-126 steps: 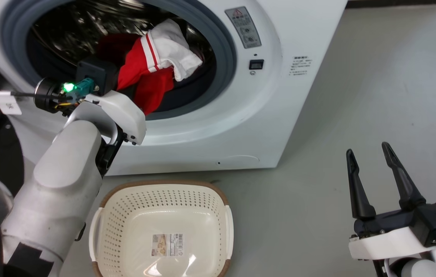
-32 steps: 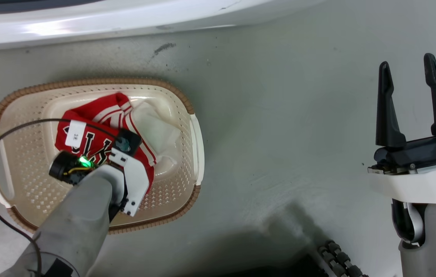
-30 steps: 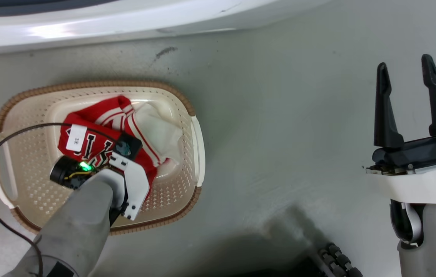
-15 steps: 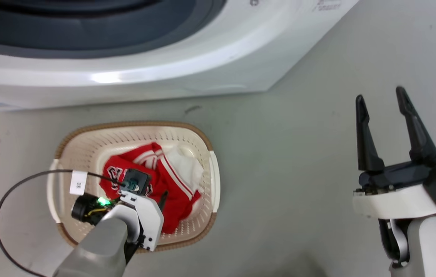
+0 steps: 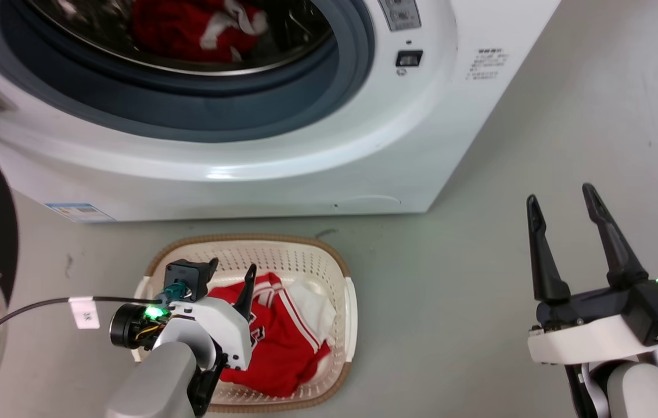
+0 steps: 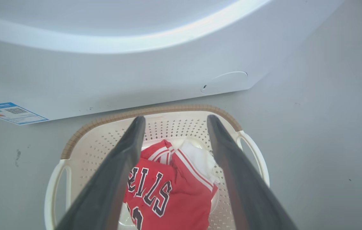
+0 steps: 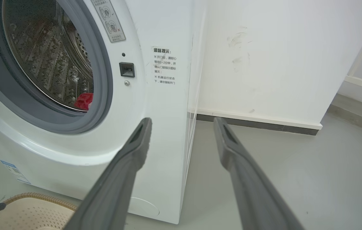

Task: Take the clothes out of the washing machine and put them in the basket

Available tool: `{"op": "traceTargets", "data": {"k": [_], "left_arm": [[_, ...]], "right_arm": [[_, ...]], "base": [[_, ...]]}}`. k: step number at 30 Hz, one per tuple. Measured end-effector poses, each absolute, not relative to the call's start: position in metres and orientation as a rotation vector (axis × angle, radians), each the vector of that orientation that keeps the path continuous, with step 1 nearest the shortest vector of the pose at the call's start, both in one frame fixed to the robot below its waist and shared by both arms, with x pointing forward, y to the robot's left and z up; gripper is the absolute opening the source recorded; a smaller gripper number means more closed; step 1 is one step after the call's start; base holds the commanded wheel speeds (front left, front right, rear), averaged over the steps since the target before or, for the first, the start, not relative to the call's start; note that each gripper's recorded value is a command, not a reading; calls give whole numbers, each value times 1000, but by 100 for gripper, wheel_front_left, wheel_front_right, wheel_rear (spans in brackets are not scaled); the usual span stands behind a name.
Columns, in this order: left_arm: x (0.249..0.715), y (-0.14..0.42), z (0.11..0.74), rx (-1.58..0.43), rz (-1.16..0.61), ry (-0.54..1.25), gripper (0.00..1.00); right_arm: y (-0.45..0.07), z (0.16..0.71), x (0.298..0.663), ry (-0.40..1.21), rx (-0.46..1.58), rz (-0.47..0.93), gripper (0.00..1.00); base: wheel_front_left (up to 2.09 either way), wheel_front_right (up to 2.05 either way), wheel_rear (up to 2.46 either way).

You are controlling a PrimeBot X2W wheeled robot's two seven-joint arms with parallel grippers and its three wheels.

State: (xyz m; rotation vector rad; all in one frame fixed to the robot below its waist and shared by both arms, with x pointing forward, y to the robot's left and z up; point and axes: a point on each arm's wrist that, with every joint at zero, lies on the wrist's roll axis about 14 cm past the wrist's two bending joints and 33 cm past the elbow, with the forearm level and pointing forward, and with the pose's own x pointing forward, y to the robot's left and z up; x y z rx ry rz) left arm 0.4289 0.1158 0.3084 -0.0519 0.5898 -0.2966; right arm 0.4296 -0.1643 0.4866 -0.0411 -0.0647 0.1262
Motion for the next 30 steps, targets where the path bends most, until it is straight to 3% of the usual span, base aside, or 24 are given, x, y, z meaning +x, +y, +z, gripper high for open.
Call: {"op": "traceTargets", "data": {"k": [15, 23, 30], "left_arm": [[427, 157, 430, -81, -107, 173, 100], [434, 163, 456, -52, -104, 85, 100], [474, 154, 467, -17, -139, 47, 100]], "right_arm": [[-151, 514, 399, -122, -31, 160, 100], [-150, 515, 394, -123, -30, 163, 100], [-156, 513, 400, -118, -31, 148, 100]], "base": [[0, 0, 0], [0, 0, 0], [0, 0, 0]]}}
